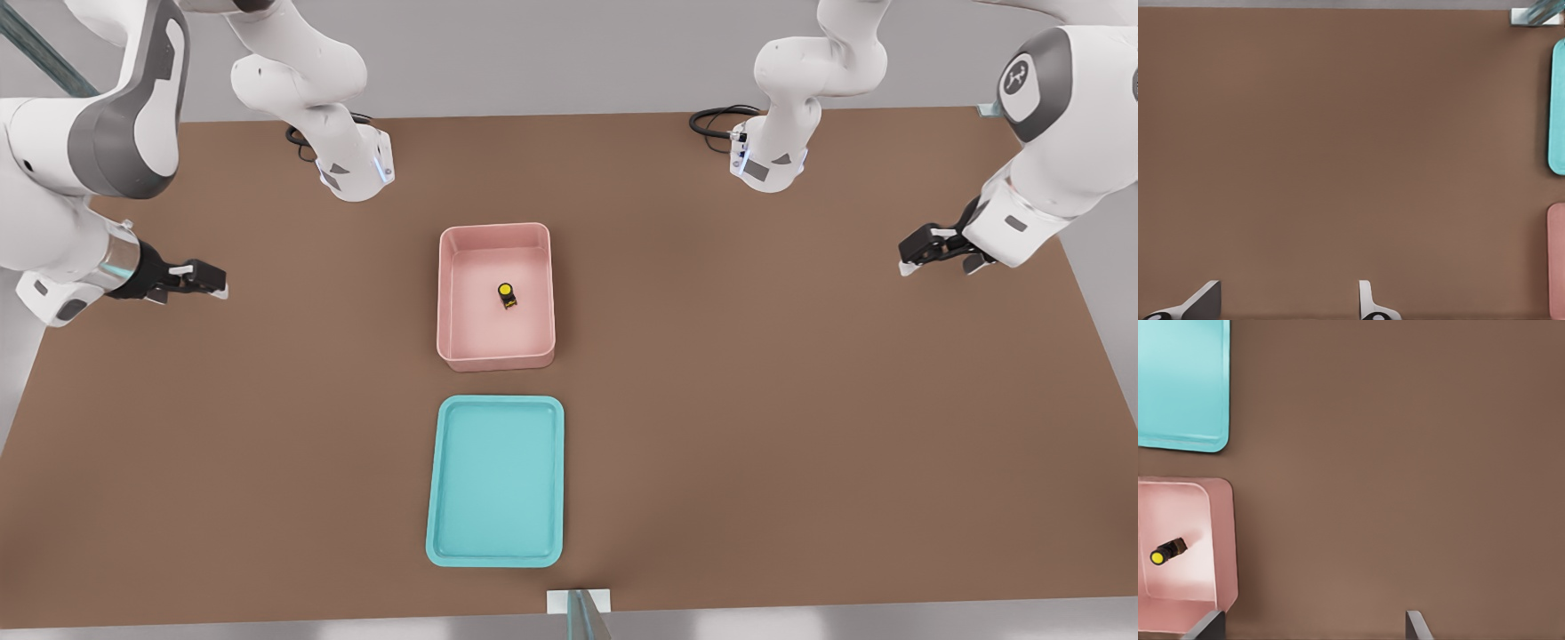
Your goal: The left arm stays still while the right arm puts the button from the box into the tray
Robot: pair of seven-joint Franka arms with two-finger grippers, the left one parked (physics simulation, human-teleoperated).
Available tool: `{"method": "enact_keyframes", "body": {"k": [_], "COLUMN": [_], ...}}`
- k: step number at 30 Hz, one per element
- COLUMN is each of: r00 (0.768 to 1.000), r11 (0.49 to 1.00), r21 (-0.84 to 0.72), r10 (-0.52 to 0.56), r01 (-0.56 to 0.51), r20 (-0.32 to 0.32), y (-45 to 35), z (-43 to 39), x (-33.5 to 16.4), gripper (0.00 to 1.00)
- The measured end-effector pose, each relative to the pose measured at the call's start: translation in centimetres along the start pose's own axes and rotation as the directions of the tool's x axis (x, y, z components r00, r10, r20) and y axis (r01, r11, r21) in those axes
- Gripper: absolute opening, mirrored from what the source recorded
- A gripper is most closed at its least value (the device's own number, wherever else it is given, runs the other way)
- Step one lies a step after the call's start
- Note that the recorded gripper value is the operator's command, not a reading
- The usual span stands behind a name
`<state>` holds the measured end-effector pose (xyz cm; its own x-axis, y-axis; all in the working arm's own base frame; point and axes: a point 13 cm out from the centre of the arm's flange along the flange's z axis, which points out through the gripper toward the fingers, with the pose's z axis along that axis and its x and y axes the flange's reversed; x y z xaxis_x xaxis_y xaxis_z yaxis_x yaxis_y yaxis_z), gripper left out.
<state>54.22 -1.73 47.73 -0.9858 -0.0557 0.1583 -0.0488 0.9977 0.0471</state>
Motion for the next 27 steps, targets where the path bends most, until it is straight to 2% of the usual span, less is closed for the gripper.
{"method": "enact_keyframes", "body": {"k": [3,4,5,6,7,8,9,10,11,12,14,15,16,17,19,21,23,27], "r00": [1.000,0.999,0.990,0.951,0.858,0.749,0.686,0.668,0.680,0.722,0.846,0.892,0.921,0.939,0.963,0.976,0.980,0.975], "r11": [1.000,0.999,0.991,0.951,0.858,0.749,0.685,0.664,0.670,0.703,0.816,0.861,0.889,0.907,0.937,0.957,0.971,0.990], "r21": [-0.006,-0.008,-0.005,0.005,0.021,0.032,0.046,0.081,0.127,0.173,0.230,0.239,0.243,0.244,0.224,0.203,0.172,0.091], "r10": [0.003,-0.031,-0.131,-0.309,-0.513,-0.662,-0.724,-0.731,-0.702,-0.650,-0.492,-0.417,-0.364,-0.327,-0.268,-0.215,-0.180,-0.127], "r01": [-0.003,0.031,0.131,0.309,0.513,0.662,0.727,0.743,0.732,0.690,0.531,0.449,0.388,0.343,0.267,0.206,0.165,0.112], "r20": [0.016,0.040,0.050,0.034,0.012,-0.024,-0.074,-0.141,-0.211,-0.238,-0.209,-0.172,-0.137,-0.106,-0.027,0.028,0.079,0.182], "y": [-0.2,3.1,10.8,22.8,36.8,47.5,53.1,54.8,53.8,51.8,46.3,44.0,42.5,41.4,40.8,39.7,39.1,40.4], "z": [-1.6,-3.6,-4.2,-2.6,-0.1,3.1,7.5,13.3,20.2,25.2,31.5,33.1,34.6,36.4,38.2,40.7,42.8,43.8], "x": [0.3,0.3,0.1,0.9,5.8,13.0,18.4,21.8,23.7,23.4,18.1,15.4,14.0,13.4,11.8,11.3,11.5,10.3], "gripper": [1.00,1.00,1.00,1.00,1.00,1.00,1.00,1.00,1.00,1.00,1.00,0.99,0.99,0.99,0.99,0.99,0.99,0.99]}}
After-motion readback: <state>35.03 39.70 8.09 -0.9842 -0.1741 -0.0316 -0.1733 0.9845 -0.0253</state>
